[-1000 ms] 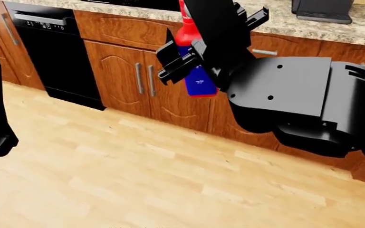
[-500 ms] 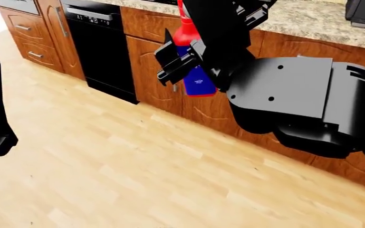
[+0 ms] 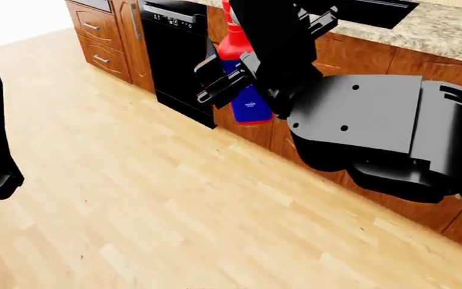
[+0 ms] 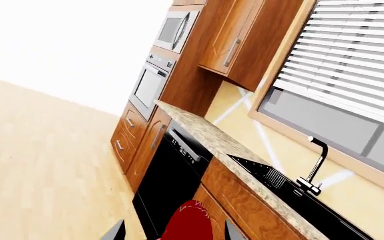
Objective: Move the drinks to the dining counter.
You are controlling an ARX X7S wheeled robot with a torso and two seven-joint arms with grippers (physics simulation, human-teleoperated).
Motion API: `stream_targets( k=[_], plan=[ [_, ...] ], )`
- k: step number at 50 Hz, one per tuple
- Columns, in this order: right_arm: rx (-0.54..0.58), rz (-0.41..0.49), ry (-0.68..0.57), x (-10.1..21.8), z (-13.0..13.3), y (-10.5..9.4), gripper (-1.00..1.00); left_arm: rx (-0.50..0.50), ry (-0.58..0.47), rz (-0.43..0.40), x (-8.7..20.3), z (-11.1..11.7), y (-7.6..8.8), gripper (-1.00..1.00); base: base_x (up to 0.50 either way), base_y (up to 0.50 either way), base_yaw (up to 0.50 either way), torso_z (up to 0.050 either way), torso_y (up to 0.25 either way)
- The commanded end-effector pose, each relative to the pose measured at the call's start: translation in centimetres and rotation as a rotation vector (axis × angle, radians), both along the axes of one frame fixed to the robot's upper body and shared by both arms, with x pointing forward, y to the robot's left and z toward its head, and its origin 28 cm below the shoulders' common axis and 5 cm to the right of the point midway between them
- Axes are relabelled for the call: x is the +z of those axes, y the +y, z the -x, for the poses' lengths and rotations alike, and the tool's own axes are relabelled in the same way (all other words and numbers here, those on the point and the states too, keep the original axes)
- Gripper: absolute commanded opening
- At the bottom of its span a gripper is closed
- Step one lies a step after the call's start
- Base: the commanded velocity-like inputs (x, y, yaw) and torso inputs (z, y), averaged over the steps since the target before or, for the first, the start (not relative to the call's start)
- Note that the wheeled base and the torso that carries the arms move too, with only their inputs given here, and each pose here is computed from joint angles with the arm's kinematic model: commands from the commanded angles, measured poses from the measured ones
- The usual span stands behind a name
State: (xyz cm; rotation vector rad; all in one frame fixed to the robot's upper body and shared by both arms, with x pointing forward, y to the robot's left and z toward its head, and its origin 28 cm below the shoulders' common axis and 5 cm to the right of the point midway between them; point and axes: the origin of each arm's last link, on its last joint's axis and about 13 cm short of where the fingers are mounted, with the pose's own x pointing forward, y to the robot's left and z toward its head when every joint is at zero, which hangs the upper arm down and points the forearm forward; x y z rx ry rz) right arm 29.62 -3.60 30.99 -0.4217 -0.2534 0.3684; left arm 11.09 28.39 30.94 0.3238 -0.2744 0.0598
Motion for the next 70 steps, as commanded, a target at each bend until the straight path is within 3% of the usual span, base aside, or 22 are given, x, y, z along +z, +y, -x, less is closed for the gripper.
stream_targets(
  k=[1,70],
  plan=[
    [0.000,0.008,-0.043,0.52,-0.05,-0.07,-1.00,-0.003,0.001,-0.004,0.01,-0.01,-0.09,1.00,0.02,0.01,0.50,0.000,0.000],
    [0.020,0.027,-0.047,0.51,0.15,0.08,-1.00,-0.005,0.000,-0.015,0.15,-0.08,-0.08,1.00,0.02,0.03,0.50,0.000,0.001]
  ],
)
